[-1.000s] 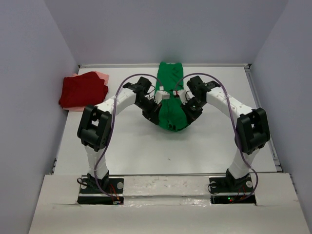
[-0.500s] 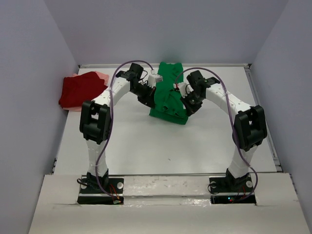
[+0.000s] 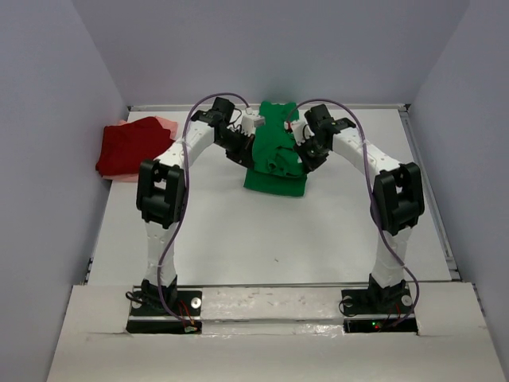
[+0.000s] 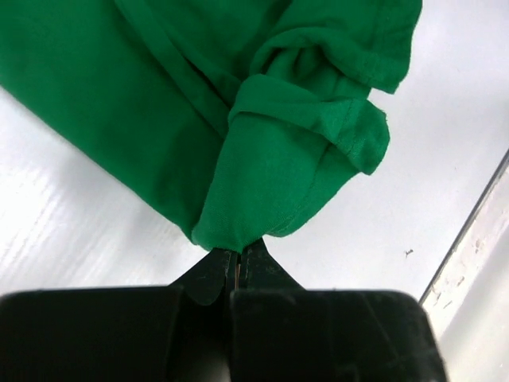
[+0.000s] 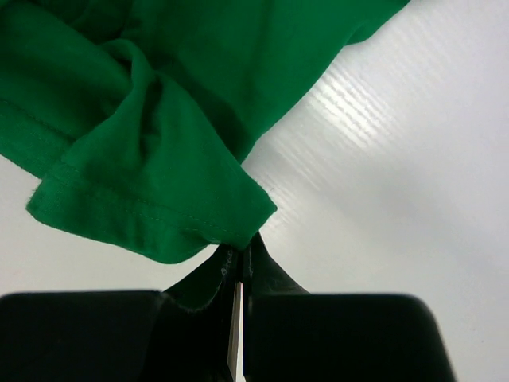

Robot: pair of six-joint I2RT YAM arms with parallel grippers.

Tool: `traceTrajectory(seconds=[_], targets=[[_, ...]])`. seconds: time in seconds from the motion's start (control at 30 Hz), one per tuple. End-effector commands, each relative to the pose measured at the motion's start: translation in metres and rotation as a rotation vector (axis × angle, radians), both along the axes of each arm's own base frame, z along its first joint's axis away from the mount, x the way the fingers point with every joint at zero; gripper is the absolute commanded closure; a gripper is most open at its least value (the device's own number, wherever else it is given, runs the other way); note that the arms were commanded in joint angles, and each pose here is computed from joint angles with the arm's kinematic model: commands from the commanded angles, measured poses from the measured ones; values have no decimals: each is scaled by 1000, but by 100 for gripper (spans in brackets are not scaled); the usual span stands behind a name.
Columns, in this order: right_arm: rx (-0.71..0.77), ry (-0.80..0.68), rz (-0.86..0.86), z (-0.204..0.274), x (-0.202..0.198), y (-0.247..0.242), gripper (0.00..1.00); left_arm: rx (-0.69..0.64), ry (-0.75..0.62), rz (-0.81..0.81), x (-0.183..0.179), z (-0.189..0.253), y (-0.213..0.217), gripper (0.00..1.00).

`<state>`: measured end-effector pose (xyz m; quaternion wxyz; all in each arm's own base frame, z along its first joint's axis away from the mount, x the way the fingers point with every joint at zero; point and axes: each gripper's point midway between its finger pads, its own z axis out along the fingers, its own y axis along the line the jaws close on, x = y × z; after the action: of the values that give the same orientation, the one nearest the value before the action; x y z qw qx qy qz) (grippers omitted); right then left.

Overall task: Fold and stack the t-shirts
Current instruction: Fold the tshirt

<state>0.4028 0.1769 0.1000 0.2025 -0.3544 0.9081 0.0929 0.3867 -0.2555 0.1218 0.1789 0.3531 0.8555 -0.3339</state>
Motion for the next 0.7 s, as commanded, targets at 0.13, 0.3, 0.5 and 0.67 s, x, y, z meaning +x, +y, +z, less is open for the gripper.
traceTrajectory(seconds=[0.13,0.3,0.5,0.67], targets=[[46,-138,-29,30,45,6,100,-27,-103,110,58,31,6,100],[44,-158,-36,32,59,5,100,-22,-100,120,67,25,7,100],[40,-169,-40,27,76,5,100,-18,-62,111,65,5,5,100],[38,-171,-42,19,88,4,100,-20,-43,106,69,-8,2,100]])
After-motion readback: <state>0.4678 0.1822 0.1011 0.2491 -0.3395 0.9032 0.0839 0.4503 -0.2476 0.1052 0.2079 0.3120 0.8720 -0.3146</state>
